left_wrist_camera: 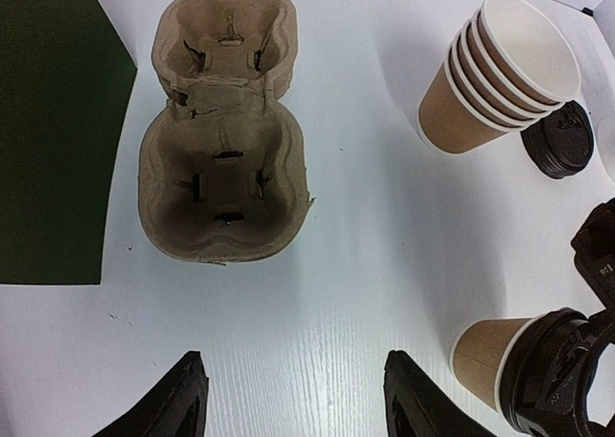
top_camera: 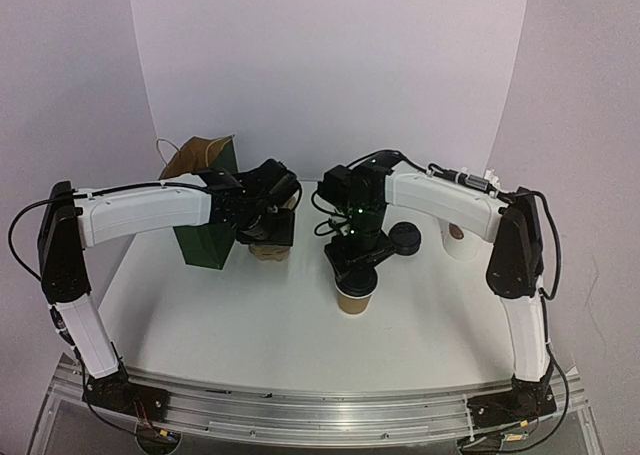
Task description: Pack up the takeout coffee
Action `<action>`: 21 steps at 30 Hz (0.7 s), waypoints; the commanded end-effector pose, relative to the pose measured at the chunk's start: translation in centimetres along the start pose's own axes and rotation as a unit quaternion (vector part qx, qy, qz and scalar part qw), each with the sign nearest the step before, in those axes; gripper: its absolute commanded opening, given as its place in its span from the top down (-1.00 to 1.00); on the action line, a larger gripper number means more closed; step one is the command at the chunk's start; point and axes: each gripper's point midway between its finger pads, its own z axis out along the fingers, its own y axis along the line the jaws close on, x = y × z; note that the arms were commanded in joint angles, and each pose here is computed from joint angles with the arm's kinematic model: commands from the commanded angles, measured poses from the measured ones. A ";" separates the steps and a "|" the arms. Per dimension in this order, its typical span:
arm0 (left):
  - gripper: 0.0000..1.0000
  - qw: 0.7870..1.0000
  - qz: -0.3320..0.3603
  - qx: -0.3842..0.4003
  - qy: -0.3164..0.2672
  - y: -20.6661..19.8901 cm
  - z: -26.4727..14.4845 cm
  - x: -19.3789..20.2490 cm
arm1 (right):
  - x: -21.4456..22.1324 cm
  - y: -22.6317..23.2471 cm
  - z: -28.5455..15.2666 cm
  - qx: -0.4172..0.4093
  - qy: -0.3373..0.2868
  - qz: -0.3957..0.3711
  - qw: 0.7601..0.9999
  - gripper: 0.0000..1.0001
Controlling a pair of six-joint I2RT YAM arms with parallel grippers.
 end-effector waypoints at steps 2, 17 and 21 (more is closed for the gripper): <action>-0.23 1.000 -0.004 0.017 -0.018 -1.0 -0.4 -1.5 | -0.3 -0.2 0.2 0.020 0.002 -0.013 1.000 -0.70; -0.23 1.000 -0.006 0.014 -0.019 -0.8 -0.6 -1.5 | -0.3 0.2 0.9 0.011 0.011 -0.018 1.000 -0.70; -0.23 1.000 -0.005 0.014 -0.018 -0.8 -0.5 -1.5 | -0.2 0.1 0.1 0.011 0.003 -0.014 1.000 -0.70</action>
